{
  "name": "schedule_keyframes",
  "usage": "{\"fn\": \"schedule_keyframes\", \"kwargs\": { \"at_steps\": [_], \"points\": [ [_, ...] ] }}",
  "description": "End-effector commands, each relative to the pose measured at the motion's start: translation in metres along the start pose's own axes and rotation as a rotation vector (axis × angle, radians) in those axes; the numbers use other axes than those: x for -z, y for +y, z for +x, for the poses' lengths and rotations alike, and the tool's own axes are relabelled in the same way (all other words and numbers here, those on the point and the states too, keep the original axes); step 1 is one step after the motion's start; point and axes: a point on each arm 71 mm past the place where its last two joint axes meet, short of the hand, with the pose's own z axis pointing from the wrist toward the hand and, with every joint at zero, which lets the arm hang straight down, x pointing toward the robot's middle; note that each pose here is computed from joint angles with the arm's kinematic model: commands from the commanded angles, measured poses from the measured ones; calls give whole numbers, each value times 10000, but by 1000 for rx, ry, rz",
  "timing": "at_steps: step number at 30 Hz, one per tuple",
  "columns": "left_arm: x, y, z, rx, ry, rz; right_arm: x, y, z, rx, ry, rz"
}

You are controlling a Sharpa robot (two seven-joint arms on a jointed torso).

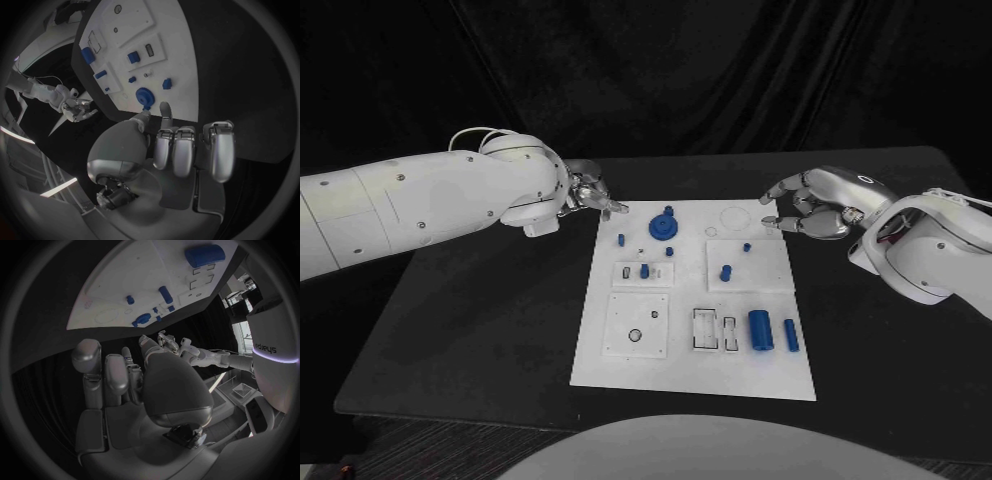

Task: Assemble the parts on the task board

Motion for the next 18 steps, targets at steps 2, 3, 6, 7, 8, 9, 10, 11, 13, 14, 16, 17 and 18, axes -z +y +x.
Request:
{"fn": "schedule_keyframes", "kwargs": {
  "at_steps": [2, 3, 6, 7, 8, 9, 10, 11, 13, 14, 16, 17, 18],
  "points": [
    [-72, 6, 11, -24, 22, 14, 8, -2, 14, -4, 0, -6],
    [-91, 7, 13, -24, 24, 14, 8, -2, 15, -5, 0, -6],
    [-133, -1, 17, -26, 29, 20, 8, -3, 18, -5, 1, -7],
    [-150, -8, 21, -28, 32, 24, 9, -4, 19, -5, 1, -7],
    [-163, -15, 25, -28, 34, 27, 9, -4, 19, -5, 1, -7],
    [-179, -22, 31, -29, 37, 31, 9, -4, 20, -5, 1, -8],
    [-193, -29, 38, -30, 40, 34, 9, -5, 20, -5, 0, -8],
    [-200, -32, 43, -30, 42, 36, 9, -4, 20, -5, 0, -9],
    [-220, -36, 59, -33, 50, 41, 10, -3, 20, -5, 0, -10],
    [-229, -37, 67, -34, 55, 42, 11, -2, 20, -5, -1, -10],
    [-242, -36, 82, -36, 64, 43, 14, -1, 19, -5, -1, -11],
    [-247, -35, 89, -37, 68, 43, 16, -2, 18, -5, -1, -11],
    [-255, -31, 100, -38, 73, 42, 20, -3, 17, -6, -2, -10]
  ]
}}
